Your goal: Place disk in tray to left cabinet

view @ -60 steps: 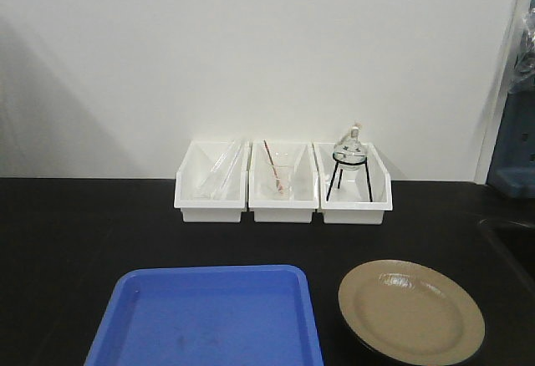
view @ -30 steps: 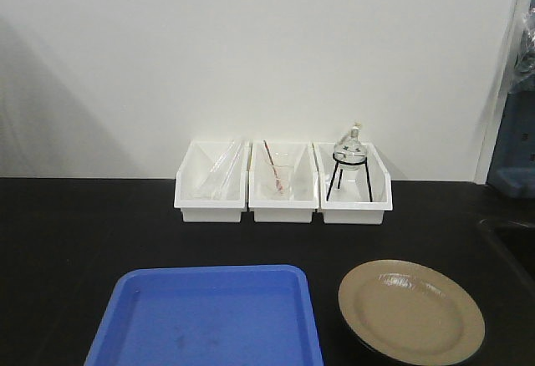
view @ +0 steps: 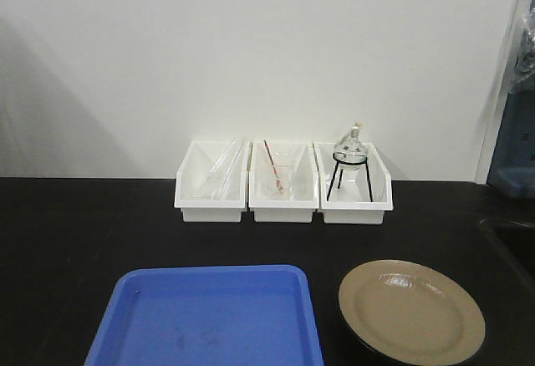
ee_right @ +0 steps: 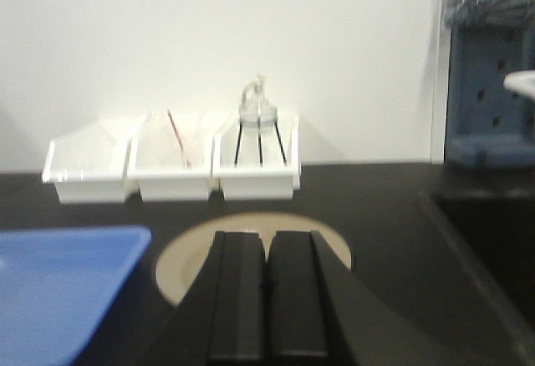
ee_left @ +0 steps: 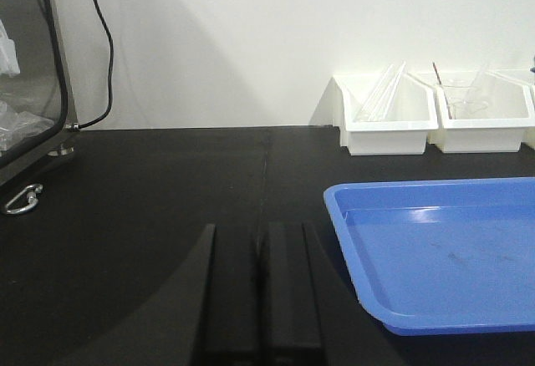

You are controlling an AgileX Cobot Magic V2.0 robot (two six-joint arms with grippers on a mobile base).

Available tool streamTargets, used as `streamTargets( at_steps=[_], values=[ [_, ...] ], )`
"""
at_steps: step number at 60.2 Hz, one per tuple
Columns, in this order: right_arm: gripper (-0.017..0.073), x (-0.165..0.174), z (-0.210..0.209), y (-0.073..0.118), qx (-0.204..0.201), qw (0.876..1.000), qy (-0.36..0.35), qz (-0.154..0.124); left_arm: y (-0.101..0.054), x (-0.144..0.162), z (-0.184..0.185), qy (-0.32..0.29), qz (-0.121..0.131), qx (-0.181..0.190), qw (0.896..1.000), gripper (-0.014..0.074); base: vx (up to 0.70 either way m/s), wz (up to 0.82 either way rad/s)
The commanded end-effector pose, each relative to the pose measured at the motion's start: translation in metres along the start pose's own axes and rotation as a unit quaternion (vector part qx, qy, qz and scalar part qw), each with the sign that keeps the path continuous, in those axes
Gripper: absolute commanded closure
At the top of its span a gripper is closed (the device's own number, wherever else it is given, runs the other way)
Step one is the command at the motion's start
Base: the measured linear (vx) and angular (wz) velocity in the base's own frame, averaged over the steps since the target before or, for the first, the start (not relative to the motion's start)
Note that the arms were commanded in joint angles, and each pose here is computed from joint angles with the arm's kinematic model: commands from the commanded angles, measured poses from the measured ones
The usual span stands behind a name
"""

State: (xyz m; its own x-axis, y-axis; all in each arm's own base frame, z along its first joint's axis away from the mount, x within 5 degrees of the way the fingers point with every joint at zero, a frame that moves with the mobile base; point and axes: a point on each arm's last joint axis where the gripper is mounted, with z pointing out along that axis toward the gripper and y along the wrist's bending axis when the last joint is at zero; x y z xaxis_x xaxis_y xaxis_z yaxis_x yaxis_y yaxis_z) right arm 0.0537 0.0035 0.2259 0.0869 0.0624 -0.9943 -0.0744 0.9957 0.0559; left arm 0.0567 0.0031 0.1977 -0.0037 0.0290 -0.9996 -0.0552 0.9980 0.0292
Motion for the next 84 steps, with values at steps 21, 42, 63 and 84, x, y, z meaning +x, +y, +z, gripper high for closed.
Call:
streamTargets(
  at_steps=[21, 42, 63, 84],
  values=[
    [0.0561, -0.104, 0.068, 0.002, 0.028, 0.991, 0.131, -0.010, 0.000, 0.004, 0.001, -0.022, -0.005, -0.002, 1.000, 0.0602, 0.00, 0.00],
    [0.0549, -0.075, 0.160, 0.005, 0.007, 0.989, 0.151, 0.002, 0.000, 0.004, 0.001, -0.022, -0.005, -0.002, 1.000, 0.0602, 0.00, 0.00],
    [0.0386, -0.028, 0.195, 0.001, 0.032, 0.971, 0.224, 0.078, 0.000, 0.004, 0.001, -0.022, -0.005, -0.002, 1.000, 0.0602, 0.00, 0.00],
    [0.0134, -0.005, 0.217, -0.003, 0.062, 0.965, 0.206, 0.152, 0.000, 0.004, 0.001, -0.022, -0.005, -0.002, 1.000, 0.0602, 0.00, 0.00]
  ],
)
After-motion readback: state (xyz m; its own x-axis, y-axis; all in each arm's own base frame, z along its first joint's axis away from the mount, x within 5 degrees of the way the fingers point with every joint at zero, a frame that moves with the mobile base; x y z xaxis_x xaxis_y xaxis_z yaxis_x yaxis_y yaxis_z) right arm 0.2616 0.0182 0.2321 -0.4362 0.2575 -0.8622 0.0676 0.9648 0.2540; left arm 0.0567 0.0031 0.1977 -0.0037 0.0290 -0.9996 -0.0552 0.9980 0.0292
